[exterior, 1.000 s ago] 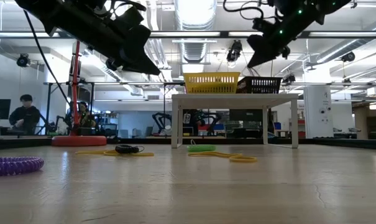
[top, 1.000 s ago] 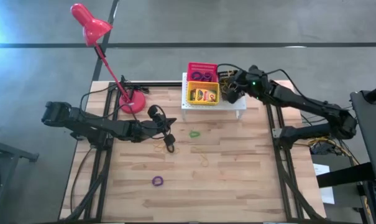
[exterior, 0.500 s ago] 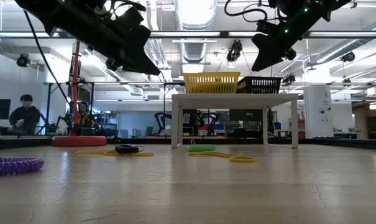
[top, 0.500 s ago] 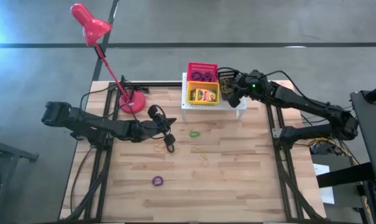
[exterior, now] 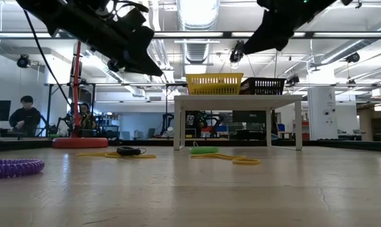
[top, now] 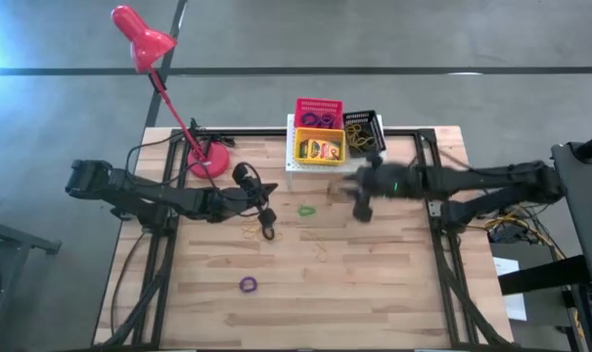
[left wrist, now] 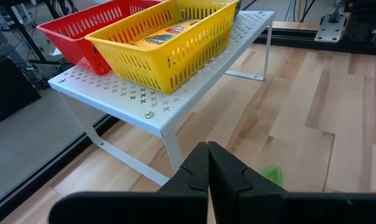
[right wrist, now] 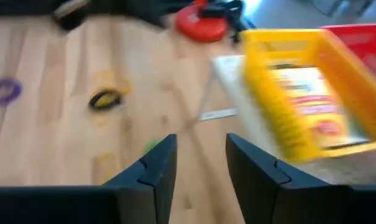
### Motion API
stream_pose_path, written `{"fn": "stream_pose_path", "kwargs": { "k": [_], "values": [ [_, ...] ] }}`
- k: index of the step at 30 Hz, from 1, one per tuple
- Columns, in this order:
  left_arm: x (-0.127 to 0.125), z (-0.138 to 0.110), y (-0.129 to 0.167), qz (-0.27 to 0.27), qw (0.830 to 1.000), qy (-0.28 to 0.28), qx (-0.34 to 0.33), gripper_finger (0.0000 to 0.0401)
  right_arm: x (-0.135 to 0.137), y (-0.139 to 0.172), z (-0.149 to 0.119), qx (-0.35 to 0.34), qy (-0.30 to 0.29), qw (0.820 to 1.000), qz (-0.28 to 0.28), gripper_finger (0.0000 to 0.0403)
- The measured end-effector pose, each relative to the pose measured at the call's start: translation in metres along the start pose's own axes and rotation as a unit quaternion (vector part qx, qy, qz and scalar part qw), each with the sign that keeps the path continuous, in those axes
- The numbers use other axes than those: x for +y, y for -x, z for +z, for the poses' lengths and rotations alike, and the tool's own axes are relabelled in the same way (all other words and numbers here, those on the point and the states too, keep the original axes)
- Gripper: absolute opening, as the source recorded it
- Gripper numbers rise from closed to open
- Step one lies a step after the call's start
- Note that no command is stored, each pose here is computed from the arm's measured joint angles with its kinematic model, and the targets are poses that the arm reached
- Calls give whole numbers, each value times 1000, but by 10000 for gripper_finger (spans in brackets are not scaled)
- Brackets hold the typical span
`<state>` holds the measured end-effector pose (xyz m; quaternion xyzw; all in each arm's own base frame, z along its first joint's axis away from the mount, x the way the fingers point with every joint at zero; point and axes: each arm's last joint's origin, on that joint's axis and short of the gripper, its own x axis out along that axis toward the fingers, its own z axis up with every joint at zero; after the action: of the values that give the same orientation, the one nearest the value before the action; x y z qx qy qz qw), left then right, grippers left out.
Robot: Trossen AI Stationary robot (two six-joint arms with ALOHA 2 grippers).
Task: Pick & Place Office Desk Supplies
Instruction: Put the green spring keychain into the red bin on the shelf
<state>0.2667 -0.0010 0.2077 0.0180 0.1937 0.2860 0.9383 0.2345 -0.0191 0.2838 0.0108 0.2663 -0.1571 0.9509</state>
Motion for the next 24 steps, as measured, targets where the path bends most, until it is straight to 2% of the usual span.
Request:
{"fn": "stream_pose_path", "kwargs": {
  "k": [4, 9, 12, 17, 21, 24],
  "values": [
    [1, 0, -1, 2, 1000, 2, -1, 1, 42, -8, -20, 10, 40, 999, 15, 121],
    [1, 0, -1, 3, 1000, 3, -1, 1, 75, -29, -48, 32, 5, 998, 53, 112],
    [2, 0, -1, 3, 1000, 3, -1, 1, 83, -49, -63, 47, -21, 996, 66, 121],
    [2, 0, -1, 3, 1000, 3, 0, 1, 91, -90, -86, 58, -13, 996, 62, 163],
    [2, 0, -1, 3, 1000, 4, 0, 1, 91, -120, -102, 53, 8, 998, 19, 193],
    [2, 0, -1, 3, 1000, 3, 0, 1, 88, -137, -109, 42, 12, 999, -26, 198]
  ]
}}
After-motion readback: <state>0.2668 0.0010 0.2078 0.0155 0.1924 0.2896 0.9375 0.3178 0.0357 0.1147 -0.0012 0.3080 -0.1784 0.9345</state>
